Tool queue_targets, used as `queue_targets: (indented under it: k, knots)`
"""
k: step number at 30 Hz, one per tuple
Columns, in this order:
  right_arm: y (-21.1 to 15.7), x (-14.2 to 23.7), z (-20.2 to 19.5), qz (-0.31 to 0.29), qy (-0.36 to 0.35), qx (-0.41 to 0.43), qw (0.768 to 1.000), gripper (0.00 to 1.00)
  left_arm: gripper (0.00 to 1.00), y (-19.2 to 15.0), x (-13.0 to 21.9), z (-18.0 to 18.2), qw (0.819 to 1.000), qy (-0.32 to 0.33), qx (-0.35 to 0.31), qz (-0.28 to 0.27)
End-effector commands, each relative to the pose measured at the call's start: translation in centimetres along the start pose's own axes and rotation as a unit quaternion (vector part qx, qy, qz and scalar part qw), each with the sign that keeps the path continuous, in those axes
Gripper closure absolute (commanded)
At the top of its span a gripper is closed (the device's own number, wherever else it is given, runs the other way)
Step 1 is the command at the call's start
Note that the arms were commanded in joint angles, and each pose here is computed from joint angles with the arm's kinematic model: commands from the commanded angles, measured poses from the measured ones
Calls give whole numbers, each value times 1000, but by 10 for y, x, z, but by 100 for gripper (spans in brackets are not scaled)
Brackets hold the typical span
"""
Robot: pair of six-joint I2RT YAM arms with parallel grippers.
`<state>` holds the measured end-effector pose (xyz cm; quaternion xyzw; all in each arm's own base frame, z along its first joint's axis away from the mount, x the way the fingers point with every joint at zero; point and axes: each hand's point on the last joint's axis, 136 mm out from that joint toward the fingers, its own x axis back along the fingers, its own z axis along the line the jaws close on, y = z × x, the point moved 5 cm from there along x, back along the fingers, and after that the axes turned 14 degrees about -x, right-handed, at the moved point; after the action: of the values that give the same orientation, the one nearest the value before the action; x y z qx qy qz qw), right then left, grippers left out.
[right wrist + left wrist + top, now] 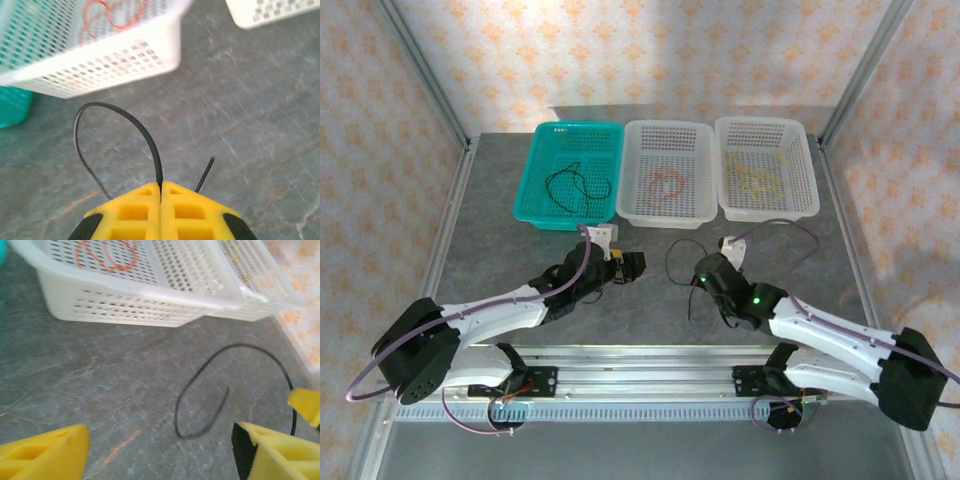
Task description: Untangle the cables
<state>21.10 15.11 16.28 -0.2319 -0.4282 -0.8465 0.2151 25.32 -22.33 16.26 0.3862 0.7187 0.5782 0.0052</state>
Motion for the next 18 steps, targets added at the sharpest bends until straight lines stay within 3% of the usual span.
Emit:
queue_targets:
  k: [1,9,15,18]
  knots:
    - [15,11,17,-17,47,34,998,100,22,21,-2,-20,998,-59,-21,-25]
    - [26,31,55,23,126,69,989,100,22,25,-10,-30,994,-87,-69,-12]
    - [28,43,75,49,170,87,980,100,30,26,-18,-31,992,-82,-96,1]
    - [28,44,78,57,172,97,979,100,40,27,-20,-32,991,-82,-102,6]
